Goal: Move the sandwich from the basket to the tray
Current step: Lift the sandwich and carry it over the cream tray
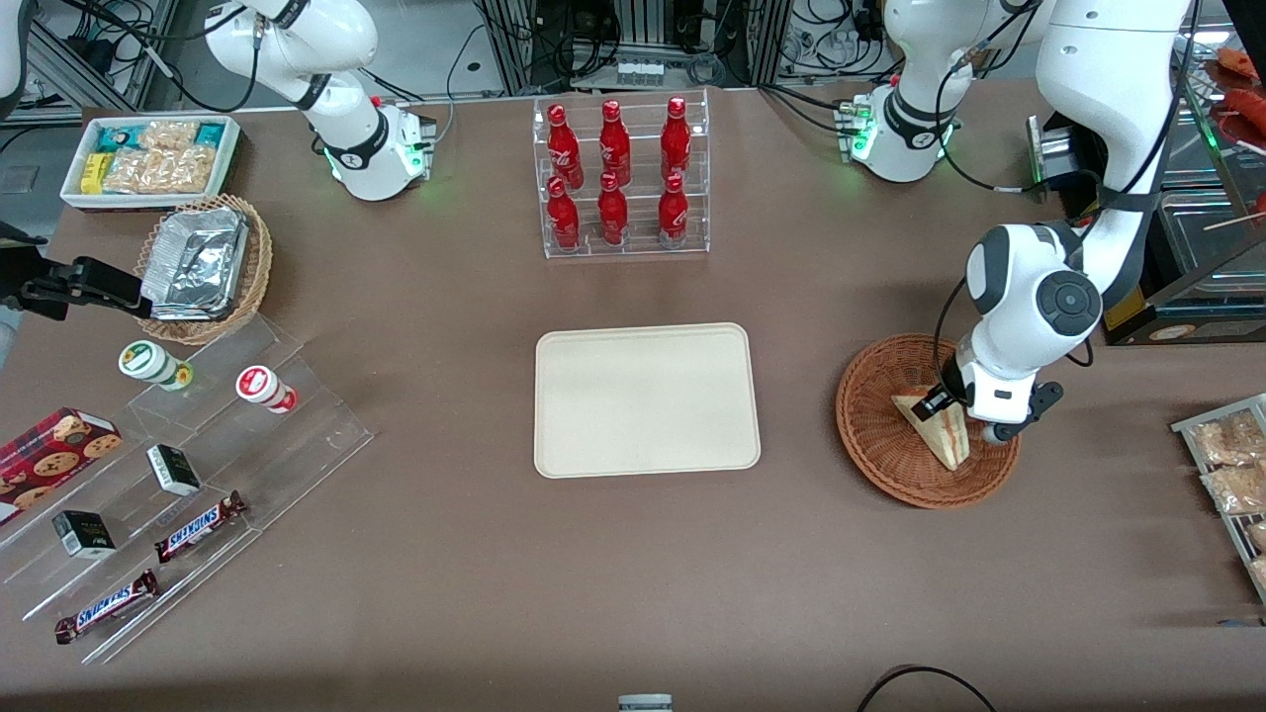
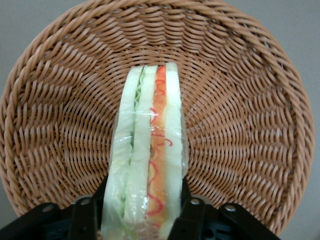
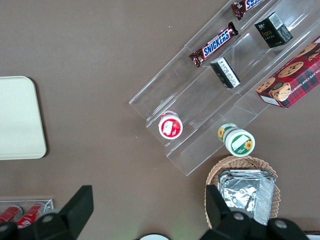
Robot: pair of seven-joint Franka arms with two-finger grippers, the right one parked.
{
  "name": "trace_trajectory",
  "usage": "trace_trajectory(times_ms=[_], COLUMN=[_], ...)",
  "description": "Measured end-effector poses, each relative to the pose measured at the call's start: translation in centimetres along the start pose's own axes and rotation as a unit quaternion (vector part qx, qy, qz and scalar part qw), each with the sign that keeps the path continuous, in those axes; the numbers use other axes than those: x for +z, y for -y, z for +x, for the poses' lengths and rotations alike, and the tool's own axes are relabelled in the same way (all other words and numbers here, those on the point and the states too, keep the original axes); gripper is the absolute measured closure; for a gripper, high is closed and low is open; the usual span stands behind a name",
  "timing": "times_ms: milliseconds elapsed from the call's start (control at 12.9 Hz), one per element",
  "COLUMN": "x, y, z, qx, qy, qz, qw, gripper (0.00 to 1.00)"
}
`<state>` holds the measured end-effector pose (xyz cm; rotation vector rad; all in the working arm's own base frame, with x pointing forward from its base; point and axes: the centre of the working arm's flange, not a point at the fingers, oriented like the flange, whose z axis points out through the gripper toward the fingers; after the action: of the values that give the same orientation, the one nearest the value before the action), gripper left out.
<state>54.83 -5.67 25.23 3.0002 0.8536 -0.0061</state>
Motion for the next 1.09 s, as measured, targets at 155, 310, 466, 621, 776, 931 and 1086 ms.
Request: trace_trajectory(times_ms=[155, 310, 466, 621, 776, 931, 1086], x=[-0.7, -2.6, -5.6, -8.7, -10.8, -11.5, -10.8], y=[0.0, -0.4, -1.4, -4.4, -9.1, -13.7, -18.1], z=[0.2, 0.6, 1.2, 0.4, -2.4, -6.0, -9.5], qx=[0.027, 0.038, 0.043, 0.064, 0.088, 0.117, 0.135], qy=[0.006, 0.022, 0.043, 0.053, 0.051, 0.051, 0.054], qz=[0.005, 0.016, 0.030, 0.033, 0.032, 0.028, 0.025], qw=[0.9996, 0.9989, 0.9977, 0.9960, 0.9943, 0.9914, 0.9891], gripper=[0.65, 0.71, 0.82, 0.84, 0.84, 0.84, 0.84])
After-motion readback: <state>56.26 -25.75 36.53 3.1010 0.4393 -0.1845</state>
